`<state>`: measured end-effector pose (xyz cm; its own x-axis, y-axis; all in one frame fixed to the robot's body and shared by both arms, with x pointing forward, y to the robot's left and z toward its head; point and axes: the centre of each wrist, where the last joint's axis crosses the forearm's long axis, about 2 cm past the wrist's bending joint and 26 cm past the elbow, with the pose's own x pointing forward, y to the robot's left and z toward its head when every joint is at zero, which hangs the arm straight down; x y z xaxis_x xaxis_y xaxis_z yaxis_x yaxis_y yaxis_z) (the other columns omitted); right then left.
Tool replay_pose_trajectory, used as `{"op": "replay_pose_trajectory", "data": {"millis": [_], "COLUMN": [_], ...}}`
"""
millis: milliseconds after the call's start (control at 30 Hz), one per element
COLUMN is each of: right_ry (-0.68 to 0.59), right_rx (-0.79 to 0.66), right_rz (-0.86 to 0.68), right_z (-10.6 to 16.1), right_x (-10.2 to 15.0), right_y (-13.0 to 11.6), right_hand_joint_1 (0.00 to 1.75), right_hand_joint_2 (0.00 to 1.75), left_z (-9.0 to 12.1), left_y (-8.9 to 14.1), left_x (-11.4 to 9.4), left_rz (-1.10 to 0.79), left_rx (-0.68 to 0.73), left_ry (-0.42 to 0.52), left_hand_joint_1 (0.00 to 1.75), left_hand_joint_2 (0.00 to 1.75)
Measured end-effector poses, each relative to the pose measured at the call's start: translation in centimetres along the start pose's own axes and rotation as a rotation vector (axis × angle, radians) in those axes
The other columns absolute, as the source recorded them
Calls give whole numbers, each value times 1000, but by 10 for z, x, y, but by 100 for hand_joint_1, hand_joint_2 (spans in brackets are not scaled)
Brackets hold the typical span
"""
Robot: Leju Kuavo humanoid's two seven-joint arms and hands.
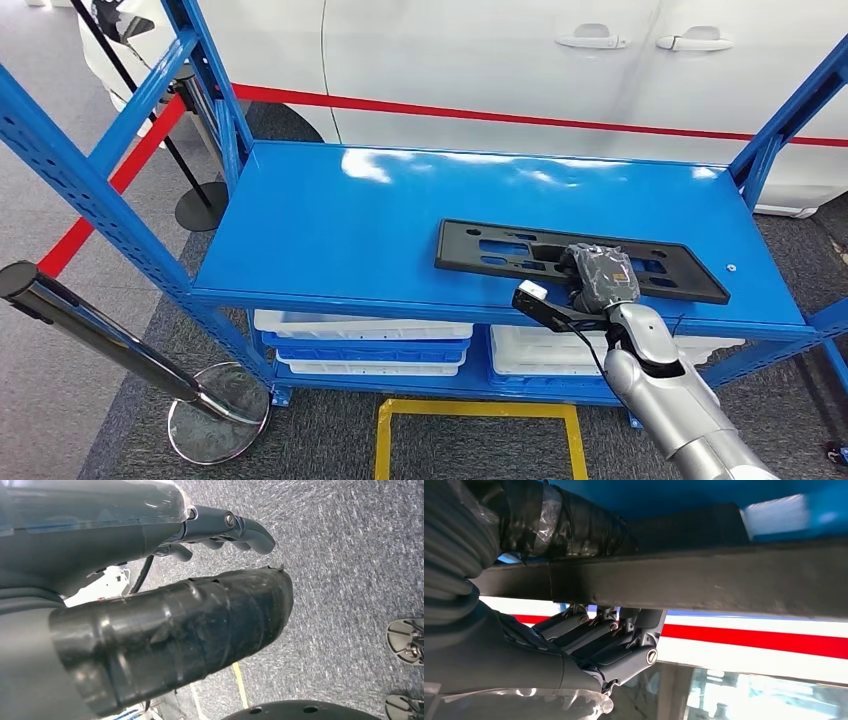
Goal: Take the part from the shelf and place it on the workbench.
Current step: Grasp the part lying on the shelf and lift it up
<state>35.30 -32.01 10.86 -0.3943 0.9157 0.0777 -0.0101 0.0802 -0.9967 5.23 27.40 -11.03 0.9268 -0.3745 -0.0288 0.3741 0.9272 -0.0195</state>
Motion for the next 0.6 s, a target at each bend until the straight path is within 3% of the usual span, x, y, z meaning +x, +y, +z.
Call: {"op": "replay_pose_trajectory", "data": {"millis": [500, 600], "right_ry": [-6, -10], "right_rx": [-2, -2], "right_rz": [-5, -1], "right_z": [-1, -1], "right_x": [4, 5], "right_y": [1, 1], "right_hand_joint_1": [175, 175], "right_hand_joint_2": [175, 175], "left_z": [0, 0], "left_y": [0, 0], "left_x": [0, 0], "left_rz": [6, 11], "left_rx": [-3, -15], "left_ry": [0, -6], "left_hand_joint_1": [0, 0], "left_hand_joint_2": [0, 131]}}
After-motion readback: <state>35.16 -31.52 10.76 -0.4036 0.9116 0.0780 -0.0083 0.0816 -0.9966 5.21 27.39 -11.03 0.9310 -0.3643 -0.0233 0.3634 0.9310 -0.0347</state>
